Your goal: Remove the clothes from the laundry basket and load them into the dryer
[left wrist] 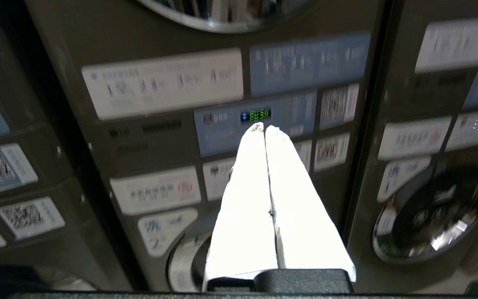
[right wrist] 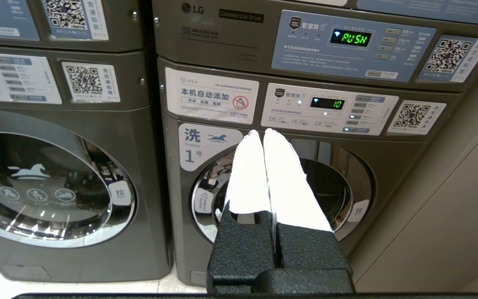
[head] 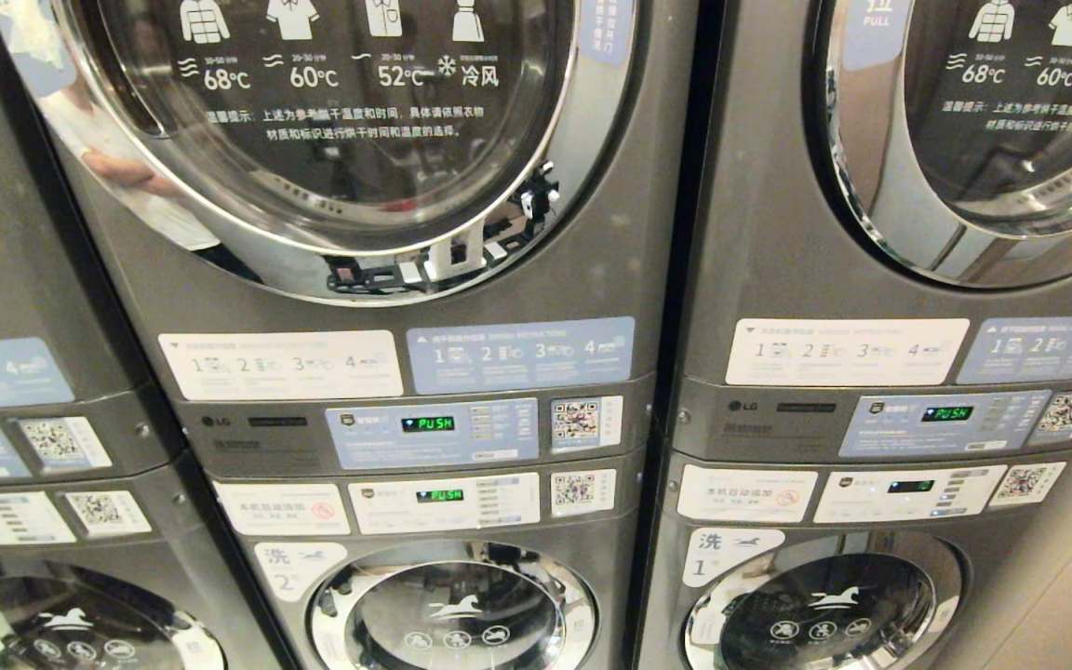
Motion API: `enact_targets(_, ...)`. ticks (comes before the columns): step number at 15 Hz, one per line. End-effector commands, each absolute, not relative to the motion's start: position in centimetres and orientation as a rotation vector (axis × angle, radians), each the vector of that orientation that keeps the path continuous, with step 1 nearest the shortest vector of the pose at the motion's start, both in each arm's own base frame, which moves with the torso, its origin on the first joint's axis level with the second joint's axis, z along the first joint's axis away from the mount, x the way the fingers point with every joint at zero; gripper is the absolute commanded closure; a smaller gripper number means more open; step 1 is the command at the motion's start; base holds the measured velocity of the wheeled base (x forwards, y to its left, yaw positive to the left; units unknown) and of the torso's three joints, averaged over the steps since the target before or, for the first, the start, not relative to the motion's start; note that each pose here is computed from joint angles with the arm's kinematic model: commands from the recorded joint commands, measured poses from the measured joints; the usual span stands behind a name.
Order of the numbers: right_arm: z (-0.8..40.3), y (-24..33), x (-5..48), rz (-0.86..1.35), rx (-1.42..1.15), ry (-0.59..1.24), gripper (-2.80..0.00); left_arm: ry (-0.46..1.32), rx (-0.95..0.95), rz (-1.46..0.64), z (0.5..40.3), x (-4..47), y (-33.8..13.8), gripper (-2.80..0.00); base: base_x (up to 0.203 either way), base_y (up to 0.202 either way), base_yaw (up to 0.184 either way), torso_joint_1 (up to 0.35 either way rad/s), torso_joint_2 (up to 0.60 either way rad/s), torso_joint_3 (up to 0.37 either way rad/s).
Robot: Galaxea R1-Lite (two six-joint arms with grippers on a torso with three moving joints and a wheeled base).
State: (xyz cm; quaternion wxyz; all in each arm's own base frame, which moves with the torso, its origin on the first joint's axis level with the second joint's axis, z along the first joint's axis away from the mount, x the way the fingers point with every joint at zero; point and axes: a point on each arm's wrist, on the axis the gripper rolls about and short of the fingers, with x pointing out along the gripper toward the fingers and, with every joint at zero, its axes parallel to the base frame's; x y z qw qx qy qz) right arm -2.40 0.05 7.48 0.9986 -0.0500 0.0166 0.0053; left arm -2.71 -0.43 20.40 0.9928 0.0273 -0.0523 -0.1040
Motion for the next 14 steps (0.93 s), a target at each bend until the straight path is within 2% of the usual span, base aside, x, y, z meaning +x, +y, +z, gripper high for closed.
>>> enact_targets(1, 7.5, 0.0, -2.4, 0.011, -0.101, 0.032, 0.00, 0.011, -0.002, -0.213, 25.7, 3.2, -0.5, 0.00, 0.000, 0.000, 0.000, 0.000, 0.00, 0.000)
enact_targets(3, 7.5, 0.0, -2.4, 0.011, -0.101, 0.032, 0.00, -0.024, -0.058, -0.208, 31.4, 9.4, -0.5, 0.00, 0.000, 0.000, 0.000, 0.000, 0.00, 0.000)
enact_targets(5, 7.5, 0.0, -2.4, 0.011, -0.098, 0.031, 0.00, -0.142, -0.089, -0.199, 36.8, 15.2, -0.3, 0.00, 0.000, 0.000, 0.000, 0.000, 0.00, 0.000)
enact_targets(7, 7.5, 0.0, -2.4, 0.011, -0.096, 0.030, 0.00, -0.245, -0.104, -0.190, 40.3, 19.4, 0.2, 0.00, 0.000, 0.000, 0.000, 0.000, 0.00, 0.000)
enact_targets(10, 7.5, 0.0, -2.4, 0.011, -0.096, 0.030, 0.00, -0.328, -0.078, -0.100, 42.4, 22.7, 2.4, 0.00, 0.000, 0.000, 0.000, 0.000, 0.00, 0.000)
enact_targets(14, 7.5, 0.0, -2.4, 0.011, -0.096, 0.030, 0.00, -0.315, -0.042, -0.019, 42.0, 23.9, 4.3, 0.00, 0.000, 0.000, 0.000, 0.000, 0.00, 0.000)
